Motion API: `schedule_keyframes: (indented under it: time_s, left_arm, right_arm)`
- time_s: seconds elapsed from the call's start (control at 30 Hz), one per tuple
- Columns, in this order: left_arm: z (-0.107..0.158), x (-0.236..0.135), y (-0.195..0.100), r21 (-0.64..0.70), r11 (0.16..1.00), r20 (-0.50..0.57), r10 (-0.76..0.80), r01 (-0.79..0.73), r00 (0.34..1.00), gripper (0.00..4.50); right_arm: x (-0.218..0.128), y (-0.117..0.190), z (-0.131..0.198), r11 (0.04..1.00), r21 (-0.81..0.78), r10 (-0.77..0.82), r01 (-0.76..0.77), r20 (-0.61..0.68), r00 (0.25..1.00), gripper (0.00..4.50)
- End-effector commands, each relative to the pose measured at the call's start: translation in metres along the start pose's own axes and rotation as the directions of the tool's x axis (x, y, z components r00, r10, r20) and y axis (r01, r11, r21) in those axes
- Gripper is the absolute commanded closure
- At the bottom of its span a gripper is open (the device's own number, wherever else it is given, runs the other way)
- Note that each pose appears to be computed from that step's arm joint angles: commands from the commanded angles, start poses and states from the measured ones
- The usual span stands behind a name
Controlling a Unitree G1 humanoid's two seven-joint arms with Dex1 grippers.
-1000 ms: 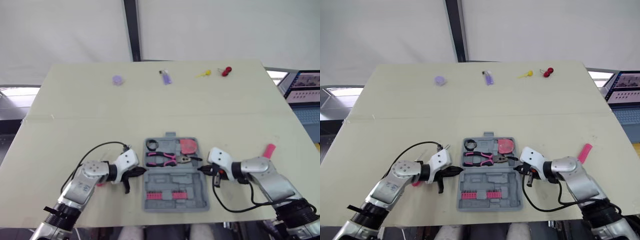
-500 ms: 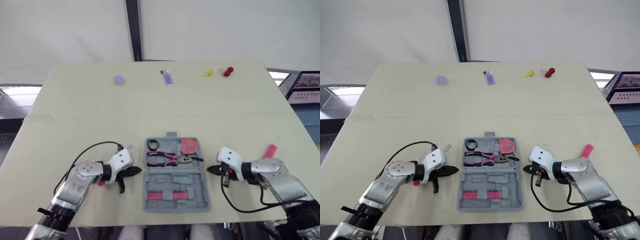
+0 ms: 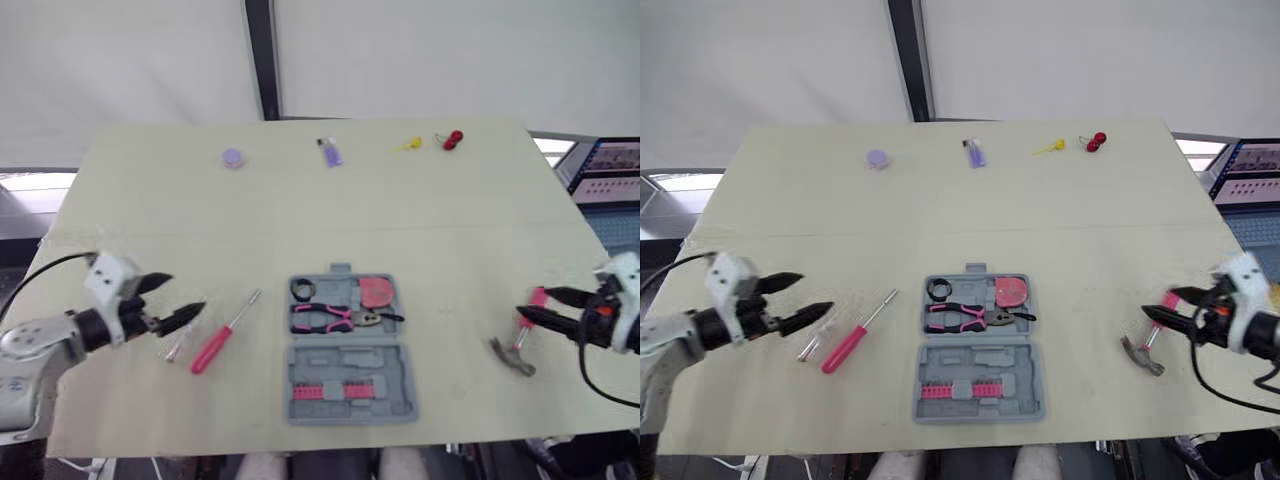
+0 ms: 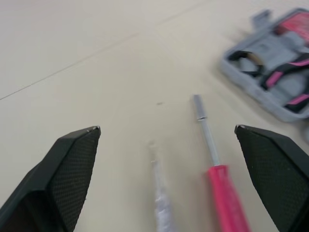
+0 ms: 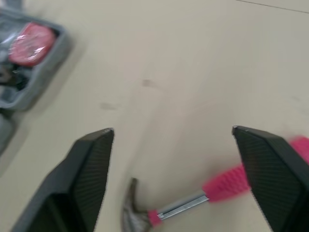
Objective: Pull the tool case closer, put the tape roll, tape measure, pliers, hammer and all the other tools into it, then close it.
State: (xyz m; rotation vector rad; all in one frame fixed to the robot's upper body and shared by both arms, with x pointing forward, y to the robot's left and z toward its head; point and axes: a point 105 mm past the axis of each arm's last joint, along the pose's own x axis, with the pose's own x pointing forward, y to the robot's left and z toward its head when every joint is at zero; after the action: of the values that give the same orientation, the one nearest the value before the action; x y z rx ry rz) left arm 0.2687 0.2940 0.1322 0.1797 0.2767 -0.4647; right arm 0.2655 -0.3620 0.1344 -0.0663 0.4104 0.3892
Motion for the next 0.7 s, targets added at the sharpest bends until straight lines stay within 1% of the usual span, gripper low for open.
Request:
schedule_keyframes:
  time_s: [0.03, 0.1, 0.17, 0.2, 0.27, 0.3, 0.33, 0.4, 0.47, 0.57, 0.7]
  left_arm:
    - [-0.003, -0.03, 0.04, -0.048, 0.962, 0.062, 0.273, -0.271, 0.96, 0.0]
    - [-0.014, -0.042, 0.051, -0.068, 0.927, 0.056, 0.373, -0.369, 0.926, 0.0]
    - [-0.031, -0.056, 0.071, -0.12, 0.849, 0.038, 0.522, -0.515, 0.852, 0.0]
    - [-0.037, -0.061, 0.077, -0.132, 0.818, 0.024, 0.567, -0.56, 0.823, 0.0]
    - [-0.048, -0.071, 0.086, -0.157, 0.758, 0.004, 0.641, -0.633, 0.768, 0.0]
    - [-0.054, -0.076, 0.091, -0.191, 0.719, -0.006, 0.68, -0.668, 0.733, 0.0]
    - [-0.057, -0.079, 0.093, -0.204, 0.695, -0.014, 0.702, -0.689, 0.712, 0.0]
    - [-0.061, -0.086, 0.097, -0.193, 0.657, -0.024, 0.739, -0.729, 0.673, 0.0]
    - [-0.062, -0.087, 0.098, -0.189, 0.647, -0.025, 0.749, -0.738, 0.663, 0.0]
    - [-0.061, -0.084, 0.098, -0.179, 0.66, -0.022, 0.738, -0.729, 0.674, 0.0]
    - [-0.054, -0.069, 0.09, -0.187, 0.736, 0.015, 0.665, -0.651, 0.747, 0.0]
  right_arm:
    - [-0.023, -0.03, -0.001, 0.985, 0.045, -0.173, 0.169, 0.103, 0.98, 0.04]
    - [-0.03, -0.043, -0.016, 0.964, 0.081, -0.262, 0.254, 0.112, 0.959, 0.04]
    - [-0.038, -0.056, -0.028, 0.929, 0.119, -0.364, 0.349, 0.139, 0.921, 0.04]
    - [-0.039, -0.059, -0.031, 0.917, 0.121, -0.395, 0.38, 0.146, 0.907, 0.04]
    - [-0.043, -0.066, -0.04, 0.888, 0.108, -0.46, 0.448, 0.15, 0.875, 0.04]
    - [-0.047, -0.071, -0.044, 0.868, 0.122, -0.496, 0.482, 0.159, 0.854, 0.04]
    - [-0.049, -0.074, -0.047, 0.853, 0.128, -0.521, 0.506, 0.163, 0.838, 0.04]
    - [-0.052, -0.079, -0.051, 0.834, 0.138, -0.551, 0.534, 0.171, 0.817, 0.04]
    - [-0.053, -0.081, -0.052, 0.828, 0.136, -0.561, 0.545, 0.174, 0.809, 0.04]
    - [-0.054, -0.082, -0.051, 0.829, 0.127, -0.56, 0.545, 0.177, 0.809, 0.04]
    - [-0.047, -0.08, -0.042, 0.853, 0.093, -0.521, 0.513, 0.196, 0.831, 0.04]
